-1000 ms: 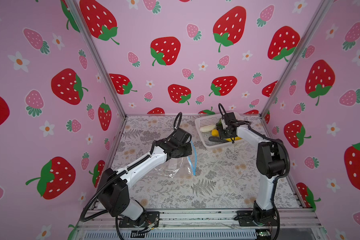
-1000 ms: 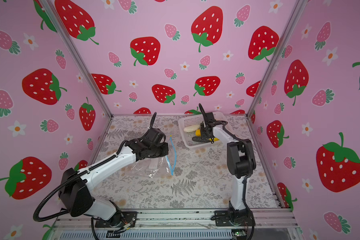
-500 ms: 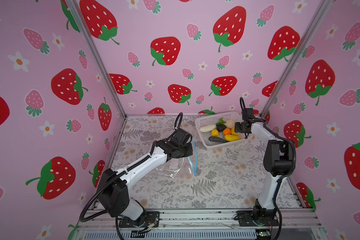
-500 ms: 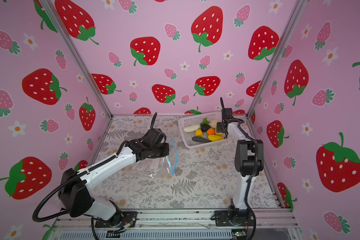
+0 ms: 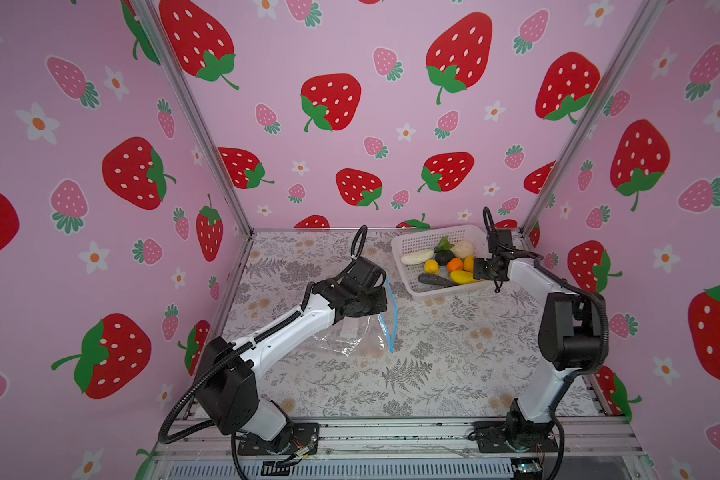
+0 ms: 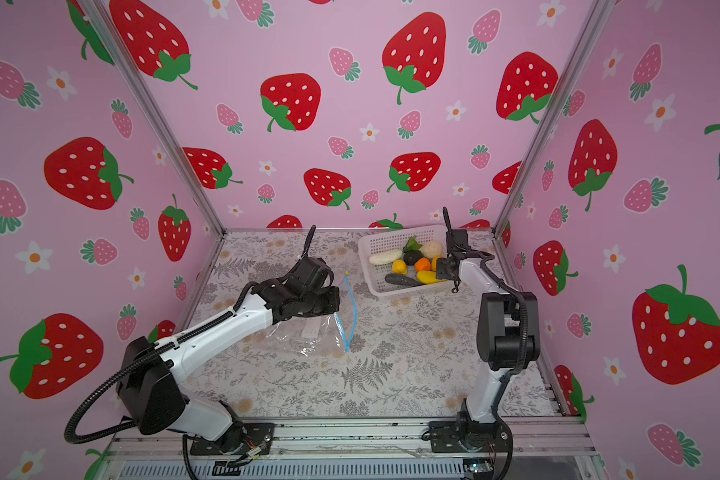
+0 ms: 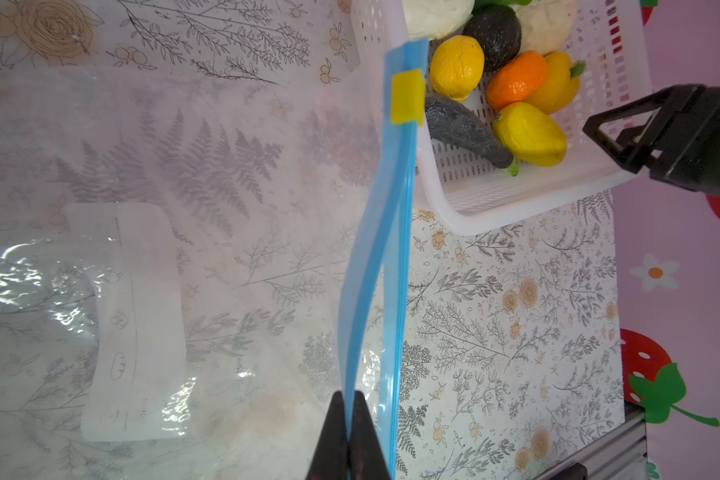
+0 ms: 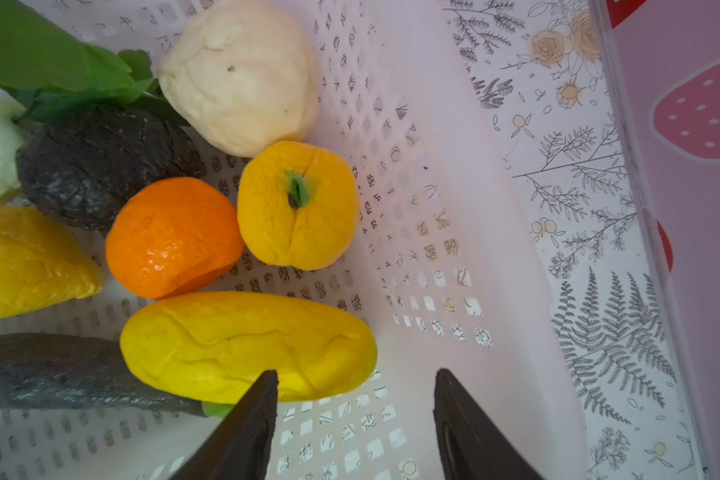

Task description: Place the food in the zip-top bag and seal the zipper

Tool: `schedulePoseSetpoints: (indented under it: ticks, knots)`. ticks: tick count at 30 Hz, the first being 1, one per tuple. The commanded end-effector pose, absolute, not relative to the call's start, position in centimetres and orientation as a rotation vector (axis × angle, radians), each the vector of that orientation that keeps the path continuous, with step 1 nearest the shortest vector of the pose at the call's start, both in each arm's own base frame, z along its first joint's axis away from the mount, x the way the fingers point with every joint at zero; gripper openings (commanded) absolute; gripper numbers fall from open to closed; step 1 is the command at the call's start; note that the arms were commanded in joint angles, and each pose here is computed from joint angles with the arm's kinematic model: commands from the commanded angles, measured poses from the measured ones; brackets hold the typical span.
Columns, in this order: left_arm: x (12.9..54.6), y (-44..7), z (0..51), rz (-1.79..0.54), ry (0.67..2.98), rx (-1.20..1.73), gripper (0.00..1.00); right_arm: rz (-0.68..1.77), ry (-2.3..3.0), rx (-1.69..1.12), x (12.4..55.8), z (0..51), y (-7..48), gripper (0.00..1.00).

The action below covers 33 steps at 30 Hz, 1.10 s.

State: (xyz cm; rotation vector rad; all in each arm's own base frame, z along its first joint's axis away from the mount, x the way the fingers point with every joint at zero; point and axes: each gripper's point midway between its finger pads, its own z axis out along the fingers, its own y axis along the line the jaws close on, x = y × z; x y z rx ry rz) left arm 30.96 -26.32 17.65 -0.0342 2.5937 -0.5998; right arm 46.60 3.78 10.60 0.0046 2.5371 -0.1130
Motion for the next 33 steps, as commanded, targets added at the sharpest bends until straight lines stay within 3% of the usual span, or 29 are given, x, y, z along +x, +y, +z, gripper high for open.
schedulePoseSetpoints:
  ticks: [1, 12, 20, 25, 33]
  knots:
    - [30.9, -26.9, 18.4, -0.62, 2.578, -0.007, 0.0, -0.155, 2.561, 0.036, 44.8, 9.8, 2.8, 0.63]
    - [30.6, -27.7, 18.3, -0.622, 2.588, 0.02, 0.0, -0.099, 2.585, 0.028, 41.9, 9.4, 3.3, 0.64]
    - [31.1, -28.7, 18.8, -0.657, 2.597, -0.003, 0.0, 0.129, 2.377, -0.172, 44.6, 14.0, 11.5, 0.65]
    - [31.4, -29.1, 18.7, -0.648, 2.617, -0.008, 0.0, 0.131, 2.365, -0.276, 47.1, 13.1, 15.3, 0.66]
    - [31.7, -29.7, 18.4, -0.653, 2.637, 0.006, 0.0, 0.098, 2.432, -0.323, 49.5, 9.5, 16.8, 0.67]
